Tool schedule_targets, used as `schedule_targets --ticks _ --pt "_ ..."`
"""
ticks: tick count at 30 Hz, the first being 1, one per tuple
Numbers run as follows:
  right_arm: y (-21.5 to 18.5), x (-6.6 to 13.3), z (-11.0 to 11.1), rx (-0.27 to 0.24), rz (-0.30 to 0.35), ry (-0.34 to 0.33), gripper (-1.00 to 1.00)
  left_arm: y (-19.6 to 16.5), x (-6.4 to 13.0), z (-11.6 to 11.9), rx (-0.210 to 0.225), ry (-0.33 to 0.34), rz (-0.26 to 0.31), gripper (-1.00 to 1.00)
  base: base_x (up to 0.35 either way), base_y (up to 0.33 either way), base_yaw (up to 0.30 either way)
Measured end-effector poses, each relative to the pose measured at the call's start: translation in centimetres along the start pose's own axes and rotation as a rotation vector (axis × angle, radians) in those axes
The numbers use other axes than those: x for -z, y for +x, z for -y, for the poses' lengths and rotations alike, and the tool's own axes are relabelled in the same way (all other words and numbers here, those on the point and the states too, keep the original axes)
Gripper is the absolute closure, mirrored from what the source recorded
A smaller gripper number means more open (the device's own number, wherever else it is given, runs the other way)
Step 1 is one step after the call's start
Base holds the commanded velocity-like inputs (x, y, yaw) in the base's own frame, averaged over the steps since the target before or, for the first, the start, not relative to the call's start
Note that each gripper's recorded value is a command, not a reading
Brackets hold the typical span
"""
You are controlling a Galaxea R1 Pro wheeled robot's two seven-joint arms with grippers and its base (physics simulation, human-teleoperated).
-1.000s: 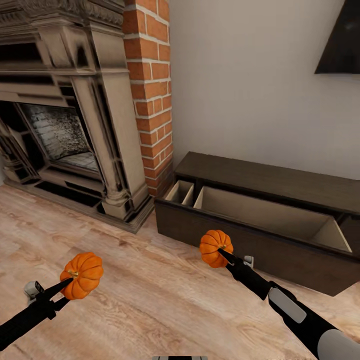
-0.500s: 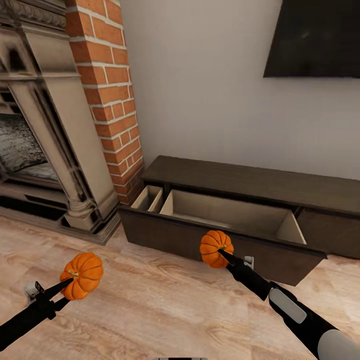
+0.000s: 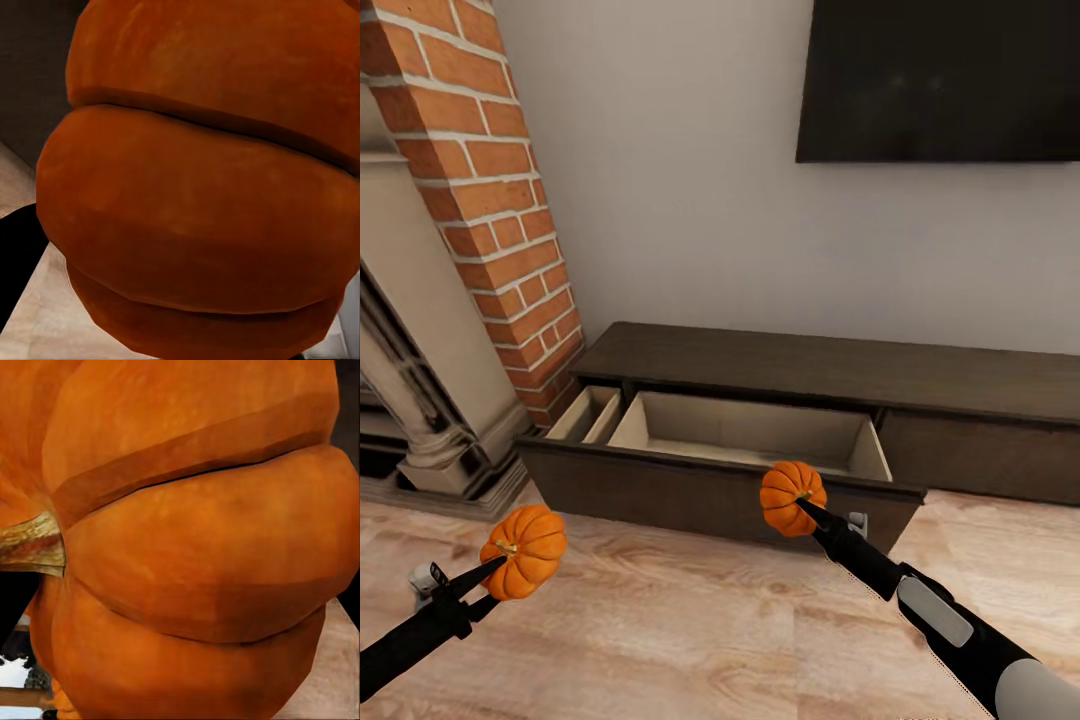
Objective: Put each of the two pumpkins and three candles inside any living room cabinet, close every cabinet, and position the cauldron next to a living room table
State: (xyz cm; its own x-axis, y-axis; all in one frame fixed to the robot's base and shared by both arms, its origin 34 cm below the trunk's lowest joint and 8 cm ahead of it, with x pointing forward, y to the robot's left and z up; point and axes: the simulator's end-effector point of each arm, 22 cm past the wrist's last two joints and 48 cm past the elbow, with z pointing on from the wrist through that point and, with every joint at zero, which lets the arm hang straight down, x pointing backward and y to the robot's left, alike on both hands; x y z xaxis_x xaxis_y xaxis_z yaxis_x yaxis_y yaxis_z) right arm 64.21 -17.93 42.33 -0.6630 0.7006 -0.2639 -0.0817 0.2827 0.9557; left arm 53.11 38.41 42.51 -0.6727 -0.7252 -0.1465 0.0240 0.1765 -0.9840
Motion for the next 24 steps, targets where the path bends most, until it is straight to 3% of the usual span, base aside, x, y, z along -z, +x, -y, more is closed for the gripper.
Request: schedule_targets --ticks 16,24 --pt "-0.3 0.0 -0.8 0.009 0.004 -0.009 1.0 -0.2 -0.1 0.8 -0.013 0.015 0.001 1.0 0.045 -0.272 -0.229" --pt "-0.2 -0.1 -1.0 0.01 0.001 -0.011 1.0 -0.4 -0.1 1.2 -0.015 0.029 0.006 1.0 0.0 -0.034 -0.023"
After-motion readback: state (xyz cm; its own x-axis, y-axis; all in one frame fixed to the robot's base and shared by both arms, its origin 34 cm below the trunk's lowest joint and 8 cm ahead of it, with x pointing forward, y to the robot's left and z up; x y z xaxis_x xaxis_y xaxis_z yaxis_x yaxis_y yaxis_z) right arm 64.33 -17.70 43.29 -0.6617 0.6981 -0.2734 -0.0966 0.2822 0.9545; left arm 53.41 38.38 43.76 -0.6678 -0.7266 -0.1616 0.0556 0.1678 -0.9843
